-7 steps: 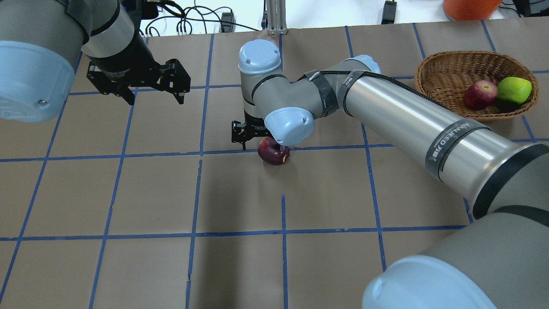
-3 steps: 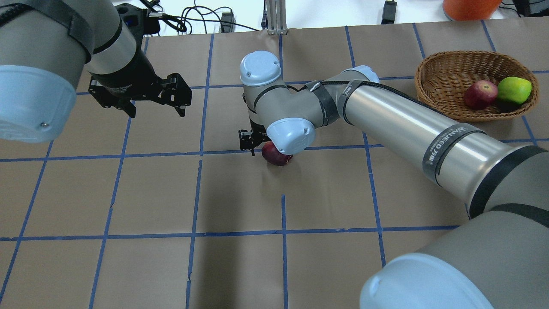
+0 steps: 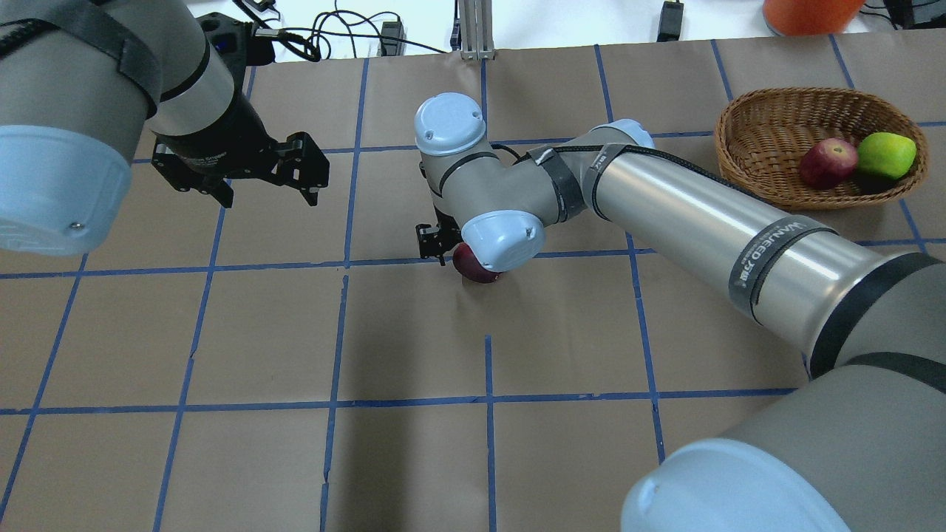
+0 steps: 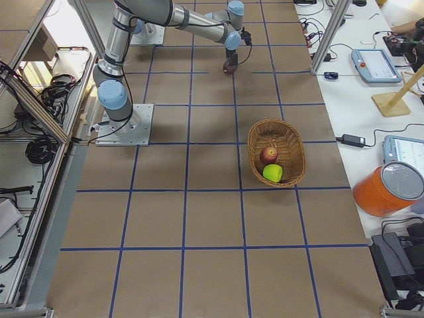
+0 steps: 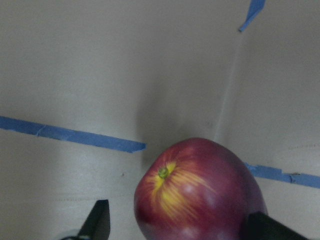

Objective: Put all apples into basket
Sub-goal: 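Lift the dark purple apple off the table with the right gripper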

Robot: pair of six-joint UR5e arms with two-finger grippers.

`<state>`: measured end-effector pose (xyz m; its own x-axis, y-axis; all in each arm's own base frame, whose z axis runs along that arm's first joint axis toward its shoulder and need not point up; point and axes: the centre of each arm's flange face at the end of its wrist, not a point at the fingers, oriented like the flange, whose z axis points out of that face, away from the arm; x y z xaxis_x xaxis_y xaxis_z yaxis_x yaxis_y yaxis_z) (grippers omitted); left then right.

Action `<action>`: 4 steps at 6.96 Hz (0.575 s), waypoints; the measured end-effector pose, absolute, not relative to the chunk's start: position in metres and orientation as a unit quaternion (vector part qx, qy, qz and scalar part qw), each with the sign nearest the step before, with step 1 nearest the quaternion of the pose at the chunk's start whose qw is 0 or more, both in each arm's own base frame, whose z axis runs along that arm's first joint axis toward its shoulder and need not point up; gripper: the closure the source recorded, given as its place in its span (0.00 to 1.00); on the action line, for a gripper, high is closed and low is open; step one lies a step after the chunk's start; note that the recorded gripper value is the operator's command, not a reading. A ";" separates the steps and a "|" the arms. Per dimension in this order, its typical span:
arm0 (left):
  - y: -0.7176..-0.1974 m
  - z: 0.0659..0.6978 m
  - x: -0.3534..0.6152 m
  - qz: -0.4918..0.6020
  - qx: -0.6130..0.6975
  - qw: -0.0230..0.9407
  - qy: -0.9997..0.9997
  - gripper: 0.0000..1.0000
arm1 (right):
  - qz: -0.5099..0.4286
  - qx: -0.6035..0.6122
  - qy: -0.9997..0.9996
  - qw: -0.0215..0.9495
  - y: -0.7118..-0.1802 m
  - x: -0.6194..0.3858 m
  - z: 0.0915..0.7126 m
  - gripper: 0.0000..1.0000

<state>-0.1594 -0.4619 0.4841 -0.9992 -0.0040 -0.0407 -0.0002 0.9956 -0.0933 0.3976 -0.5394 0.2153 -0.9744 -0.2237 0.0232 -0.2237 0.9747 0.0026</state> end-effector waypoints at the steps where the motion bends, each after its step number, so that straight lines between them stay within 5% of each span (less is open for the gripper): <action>1: -0.461 0.485 -0.159 -0.047 -0.001 0.021 0.999 0.00 | 0.004 0.114 -0.993 0.016 -0.540 0.397 0.218 0.00; 4: -0.460 0.486 -0.159 -0.048 -0.001 0.021 0.999 0.00 | 0.009 0.121 -0.992 0.039 -0.541 0.392 0.215 0.00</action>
